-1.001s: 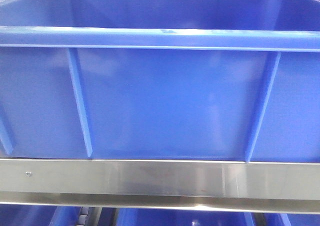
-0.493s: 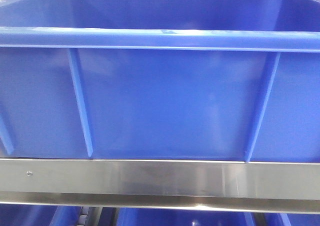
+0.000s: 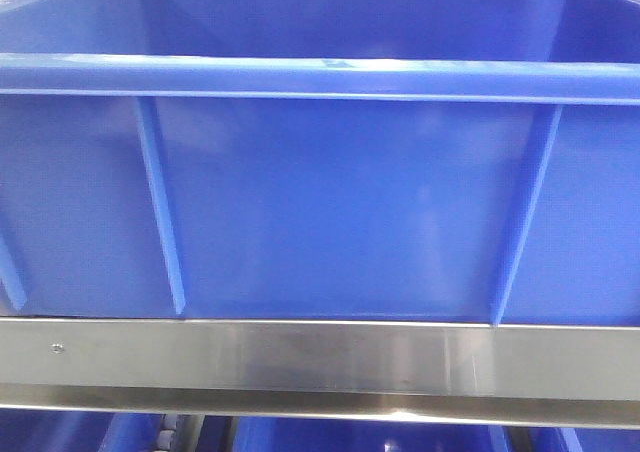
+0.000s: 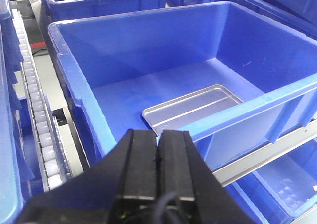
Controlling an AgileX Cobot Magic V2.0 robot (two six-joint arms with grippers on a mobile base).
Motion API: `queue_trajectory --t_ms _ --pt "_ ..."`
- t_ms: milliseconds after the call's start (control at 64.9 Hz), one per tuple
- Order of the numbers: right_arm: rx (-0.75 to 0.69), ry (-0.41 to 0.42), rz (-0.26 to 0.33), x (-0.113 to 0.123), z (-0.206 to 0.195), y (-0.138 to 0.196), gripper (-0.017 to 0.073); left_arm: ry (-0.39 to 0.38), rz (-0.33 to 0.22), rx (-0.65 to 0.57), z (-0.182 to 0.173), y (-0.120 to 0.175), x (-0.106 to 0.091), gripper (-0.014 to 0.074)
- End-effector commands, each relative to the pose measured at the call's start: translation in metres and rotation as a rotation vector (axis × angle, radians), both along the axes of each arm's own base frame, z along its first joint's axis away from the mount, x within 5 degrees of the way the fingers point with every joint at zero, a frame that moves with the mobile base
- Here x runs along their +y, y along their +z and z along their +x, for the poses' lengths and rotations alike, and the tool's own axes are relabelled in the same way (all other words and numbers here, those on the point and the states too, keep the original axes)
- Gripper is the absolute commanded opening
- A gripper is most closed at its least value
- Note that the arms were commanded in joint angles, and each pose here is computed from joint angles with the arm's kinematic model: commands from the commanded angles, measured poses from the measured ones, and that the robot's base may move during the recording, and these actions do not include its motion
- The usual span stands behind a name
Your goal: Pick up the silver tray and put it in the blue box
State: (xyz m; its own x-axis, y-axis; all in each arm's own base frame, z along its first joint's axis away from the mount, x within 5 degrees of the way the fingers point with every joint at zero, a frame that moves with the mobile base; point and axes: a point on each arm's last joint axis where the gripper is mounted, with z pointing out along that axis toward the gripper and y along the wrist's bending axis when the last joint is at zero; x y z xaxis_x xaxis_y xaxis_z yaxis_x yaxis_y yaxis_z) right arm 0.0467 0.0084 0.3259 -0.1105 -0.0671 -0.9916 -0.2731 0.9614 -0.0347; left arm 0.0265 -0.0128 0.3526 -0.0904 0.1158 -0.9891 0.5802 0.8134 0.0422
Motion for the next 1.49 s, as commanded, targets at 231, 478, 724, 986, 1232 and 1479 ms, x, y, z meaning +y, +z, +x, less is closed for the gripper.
queue_trajectory --t_ms 231,478,724,986,1232,1479 --pt "-0.104 0.007 0.001 0.0 0.0 0.015 0.0057 -0.021 -0.056 -0.062 0.0 0.013 -0.002 -0.0095" --pt "-0.103 0.007 0.001 0.0 0.0 0.015 0.0057 0.168 -0.133 -0.124 0.001 -0.004 0.001 -0.0095" --pt "-0.102 0.006 0.001 0.0 0.0 0.015 0.0057 0.392 -0.214 -0.197 0.009 -0.079 0.004 -0.0095" --pt "-0.095 0.005 -0.001 0.0 0.0 0.014 0.0057 0.495 -0.22 -0.238 0.027 -0.139 0.007 -0.0095" --pt "-0.095 0.005 -0.001 0.0 0.0 0.014 0.0057 0.496 -0.213 -0.221 0.028 -0.142 0.007 -0.0095" --pt "-0.095 0.005 -0.001 0.0 0.0 0.014 0.0057 0.496 -0.213 -0.221 0.028 -0.142 0.007 -0.0095"
